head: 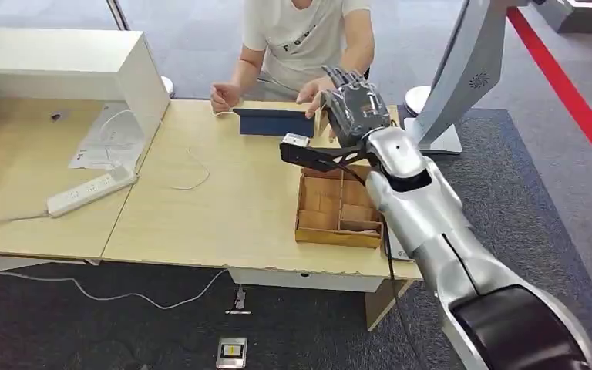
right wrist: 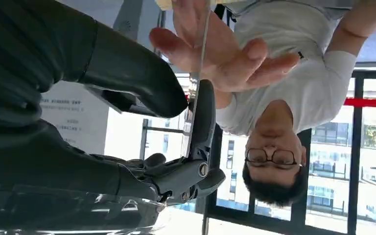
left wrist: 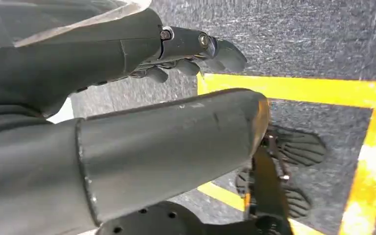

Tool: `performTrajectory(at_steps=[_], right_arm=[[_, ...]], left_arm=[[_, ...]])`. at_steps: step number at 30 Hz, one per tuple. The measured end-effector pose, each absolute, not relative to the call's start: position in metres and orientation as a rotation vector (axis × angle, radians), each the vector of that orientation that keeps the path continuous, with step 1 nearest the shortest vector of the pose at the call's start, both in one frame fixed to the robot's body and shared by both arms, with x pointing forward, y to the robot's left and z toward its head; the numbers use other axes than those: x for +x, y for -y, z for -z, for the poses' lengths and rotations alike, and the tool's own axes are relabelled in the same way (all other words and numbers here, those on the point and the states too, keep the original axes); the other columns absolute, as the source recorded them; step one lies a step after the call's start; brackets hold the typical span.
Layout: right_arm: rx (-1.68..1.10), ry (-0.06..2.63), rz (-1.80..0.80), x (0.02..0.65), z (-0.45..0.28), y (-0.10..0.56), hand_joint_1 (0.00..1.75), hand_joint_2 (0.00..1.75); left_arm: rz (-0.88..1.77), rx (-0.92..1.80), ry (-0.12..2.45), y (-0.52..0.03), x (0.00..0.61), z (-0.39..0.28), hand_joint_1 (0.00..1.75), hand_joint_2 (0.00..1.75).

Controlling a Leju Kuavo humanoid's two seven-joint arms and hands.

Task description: Pass the card to the sensor for recognition and then transmit it.

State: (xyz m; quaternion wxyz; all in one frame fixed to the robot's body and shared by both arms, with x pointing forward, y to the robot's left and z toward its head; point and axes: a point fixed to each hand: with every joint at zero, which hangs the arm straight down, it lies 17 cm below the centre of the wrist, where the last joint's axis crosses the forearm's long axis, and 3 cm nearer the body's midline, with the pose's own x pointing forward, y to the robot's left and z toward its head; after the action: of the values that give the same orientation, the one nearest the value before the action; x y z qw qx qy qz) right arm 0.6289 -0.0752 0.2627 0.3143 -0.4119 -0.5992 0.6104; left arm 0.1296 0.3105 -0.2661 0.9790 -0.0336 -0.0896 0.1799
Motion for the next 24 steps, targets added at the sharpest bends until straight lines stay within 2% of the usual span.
performTrajectory(at_steps=[13,14,15,24], right_arm=[[-1.054,1.506,-1.652,0.628,-0.233,0.083,1.75,1.75],[-1.051,1.501,-1.654,0.627,-0.231,0.083,0.00,1.75],[-1.050,1.499,-1.656,0.627,-0.230,0.083,0.00,0.00],[-0.997,1.499,-1.684,0.623,-0.219,0.080,0.00,0.00]], left_arm=[[-0.274,-0.077,0.184,-0.310,0.127,0.266,0.00,0.00],[-0.270,-0.076,0.184,-0.310,0.126,0.266,0.00,0.00],[-0.272,-0.074,0.184,-0.311,0.126,0.266,0.00,0.00],[-0.302,-0.047,0.182,-0.317,0.126,0.267,0.00,0.00]])
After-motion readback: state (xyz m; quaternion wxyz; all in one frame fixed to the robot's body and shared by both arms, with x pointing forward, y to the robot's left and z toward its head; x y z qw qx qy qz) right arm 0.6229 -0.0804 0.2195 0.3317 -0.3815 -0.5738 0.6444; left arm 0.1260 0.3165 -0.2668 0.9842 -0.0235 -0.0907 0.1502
